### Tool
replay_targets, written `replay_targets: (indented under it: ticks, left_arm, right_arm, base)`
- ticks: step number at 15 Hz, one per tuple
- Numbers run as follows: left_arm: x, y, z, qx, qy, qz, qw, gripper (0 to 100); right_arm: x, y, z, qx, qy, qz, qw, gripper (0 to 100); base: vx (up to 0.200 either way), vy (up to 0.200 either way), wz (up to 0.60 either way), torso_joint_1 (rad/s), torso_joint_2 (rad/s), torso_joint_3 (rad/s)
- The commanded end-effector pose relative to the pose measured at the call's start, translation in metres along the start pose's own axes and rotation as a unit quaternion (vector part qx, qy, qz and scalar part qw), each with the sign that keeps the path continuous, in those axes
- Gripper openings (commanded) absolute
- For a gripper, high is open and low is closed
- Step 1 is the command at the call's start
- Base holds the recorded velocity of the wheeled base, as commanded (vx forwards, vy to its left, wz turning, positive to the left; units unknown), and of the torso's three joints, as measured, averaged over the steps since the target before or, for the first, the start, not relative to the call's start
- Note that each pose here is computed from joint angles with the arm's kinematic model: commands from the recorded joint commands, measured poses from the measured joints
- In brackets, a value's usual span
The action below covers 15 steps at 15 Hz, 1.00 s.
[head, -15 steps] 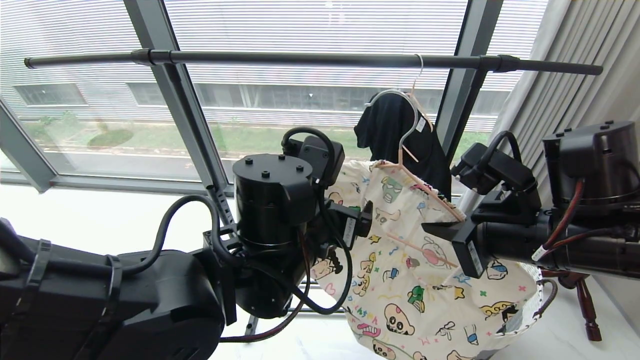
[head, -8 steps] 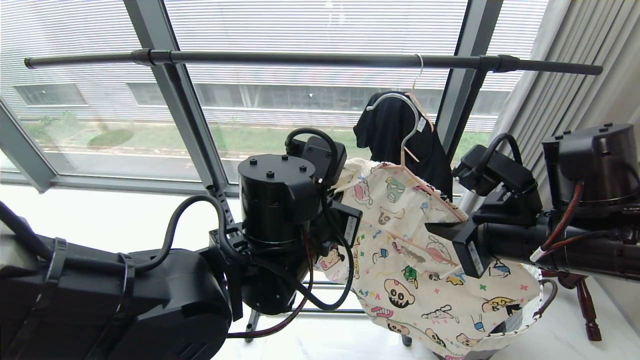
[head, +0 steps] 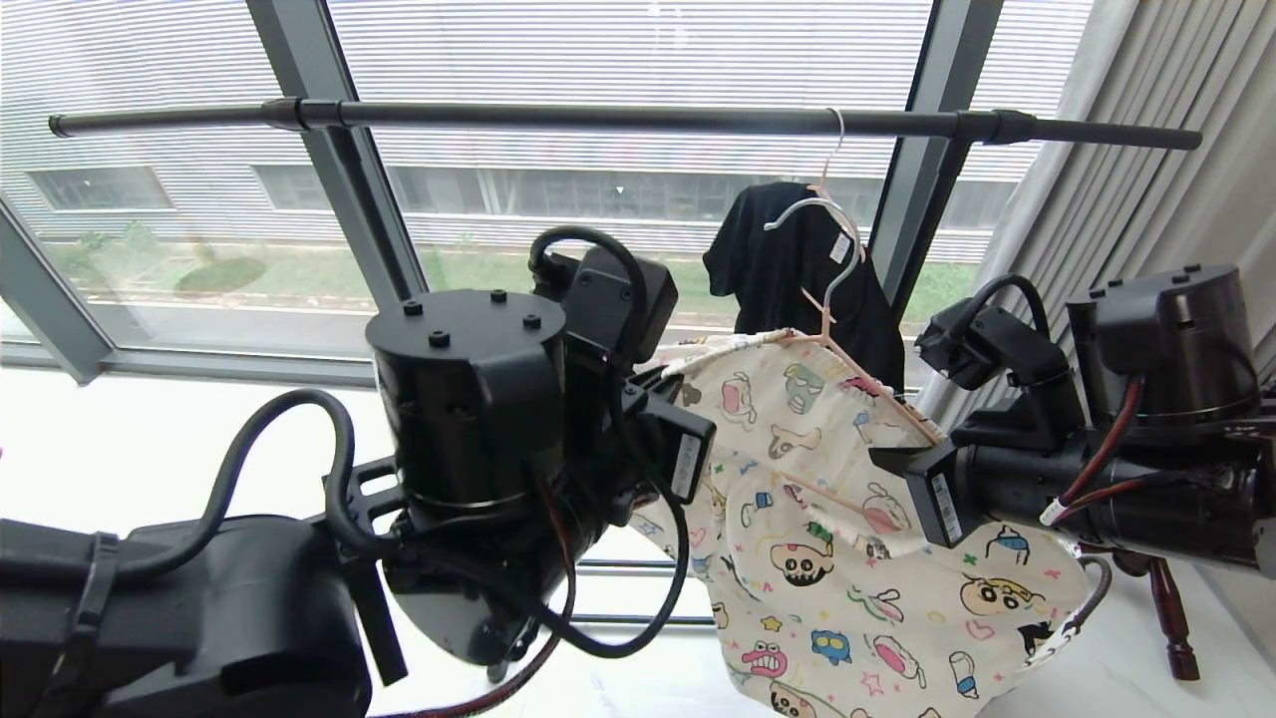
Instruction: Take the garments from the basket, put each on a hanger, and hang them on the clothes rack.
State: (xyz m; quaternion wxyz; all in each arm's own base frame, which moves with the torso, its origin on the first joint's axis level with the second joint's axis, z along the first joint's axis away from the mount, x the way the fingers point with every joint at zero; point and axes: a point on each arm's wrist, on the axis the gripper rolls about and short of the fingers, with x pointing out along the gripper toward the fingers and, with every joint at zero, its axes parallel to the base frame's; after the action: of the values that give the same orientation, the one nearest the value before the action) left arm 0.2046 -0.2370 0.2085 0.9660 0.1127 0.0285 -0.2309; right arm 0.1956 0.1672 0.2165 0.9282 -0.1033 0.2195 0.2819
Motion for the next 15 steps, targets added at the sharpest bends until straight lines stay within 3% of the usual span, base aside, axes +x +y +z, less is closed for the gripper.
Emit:
replay_targets:
  ticks: [1,3,5,7,12,15]
  left_arm:
    - [-0.026,-0.012,-0.004,0.007,0.002,-0.04,0.9992,0]
    - [-0.03,-0.035,-0.011,0.001,0.011,-0.082,0.9966,0]
    - [-0.02,-0.061,0.002,-0.051,-0.003,-0.105,0.9931,0]
    - [-0.006,-0.071,0.01,-0.065,-0.014,-0.107,0.992,0]
    - [-0.005,-0.086,0.006,-0.059,-0.009,-0.122,0.9908,0]
    - [-0.007,-0.071,-0.002,-0.046,0.004,-0.103,0.9936,0]
  right_arm:
    - [0.0,-0.001,0.002,0.009,-0.003,-0.003,1.0,0]
    - [-0.003,-0.001,0.003,0.01,-0.008,-0.002,0.9999,0]
    - [-0.004,0.0,0.004,0.009,-0.01,0.0,0.9999,0]
    - [-0.004,0.0,0.004,0.009,-0.01,0.0,0.9999,0]
    - [-0.004,0.0,0.006,0.01,-0.014,0.0,0.9999,0]
    - [-0.005,-0.001,0.006,0.012,-0.014,-0.002,0.9998,0]
  base:
    - [0.0,0.0,0.0,0.0,0.0,0.0]
    - [0.0,0.0,0.0,0.0,0.0,0.0]
    - [0.0,0.0,0.0,0.0,0.0,0.0]
    - [0.0,0.0,0.0,0.0,0.0,0.0]
    - [0.0,0.0,0.0,0.0,0.0,0.0]
    - [0.0,0.0,0.0,0.0,0.0,0.0]
